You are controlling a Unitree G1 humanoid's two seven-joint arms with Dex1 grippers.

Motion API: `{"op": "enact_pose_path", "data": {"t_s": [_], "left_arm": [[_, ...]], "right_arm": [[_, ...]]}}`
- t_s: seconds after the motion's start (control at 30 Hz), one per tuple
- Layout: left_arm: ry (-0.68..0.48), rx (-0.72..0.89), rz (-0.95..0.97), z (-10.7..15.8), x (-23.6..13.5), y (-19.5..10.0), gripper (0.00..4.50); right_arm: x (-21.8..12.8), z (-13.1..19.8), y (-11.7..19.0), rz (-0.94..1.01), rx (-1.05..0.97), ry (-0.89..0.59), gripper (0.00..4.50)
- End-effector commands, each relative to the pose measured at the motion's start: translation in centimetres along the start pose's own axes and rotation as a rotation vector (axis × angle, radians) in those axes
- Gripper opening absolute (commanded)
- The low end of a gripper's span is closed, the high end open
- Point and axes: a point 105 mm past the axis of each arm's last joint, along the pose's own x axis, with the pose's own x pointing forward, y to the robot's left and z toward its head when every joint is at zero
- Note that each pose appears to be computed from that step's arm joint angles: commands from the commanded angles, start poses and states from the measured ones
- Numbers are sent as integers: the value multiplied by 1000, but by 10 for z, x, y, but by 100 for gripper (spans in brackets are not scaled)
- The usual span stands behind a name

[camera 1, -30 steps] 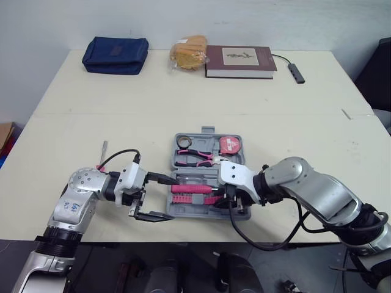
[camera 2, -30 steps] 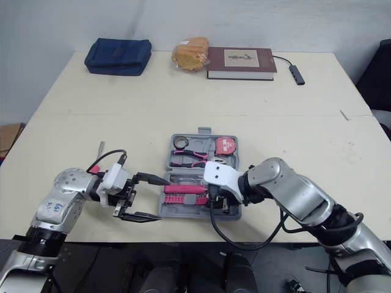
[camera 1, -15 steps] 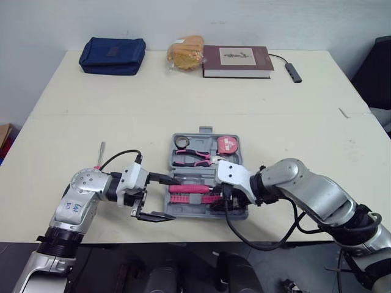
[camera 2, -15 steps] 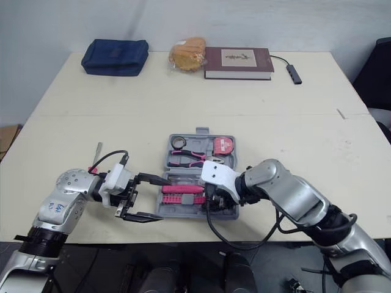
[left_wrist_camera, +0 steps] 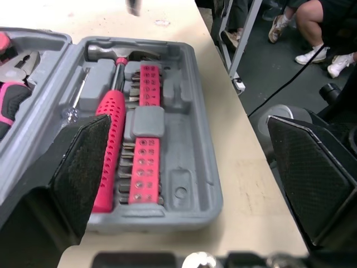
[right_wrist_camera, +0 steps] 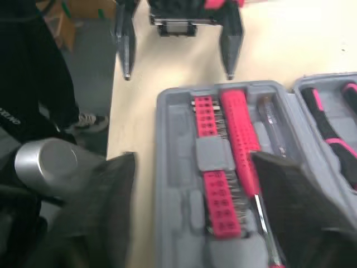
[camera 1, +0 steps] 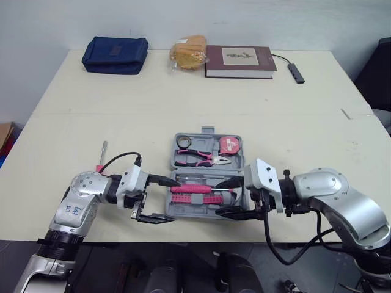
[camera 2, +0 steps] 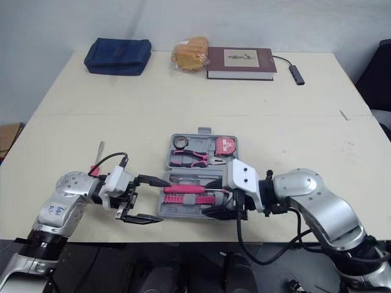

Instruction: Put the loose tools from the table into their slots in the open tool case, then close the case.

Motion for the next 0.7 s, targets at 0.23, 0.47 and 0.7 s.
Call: {"op": "enact_pose_path", "data": {"t_s": [0.23, 0.47, 0.7], "left_arm": [[3, 57, -1, 8, -2, 5, 450], [11, 45, 0, 6, -4, 3, 450], [18, 62, 22, 6, -8, 7, 450]], "right_arm": [[14, -34, -10, -81, -23, 27, 3], [18, -59, -2, -79, 2, 139, 3], [21, -64, 0, -120, 17, 162, 3]]}}
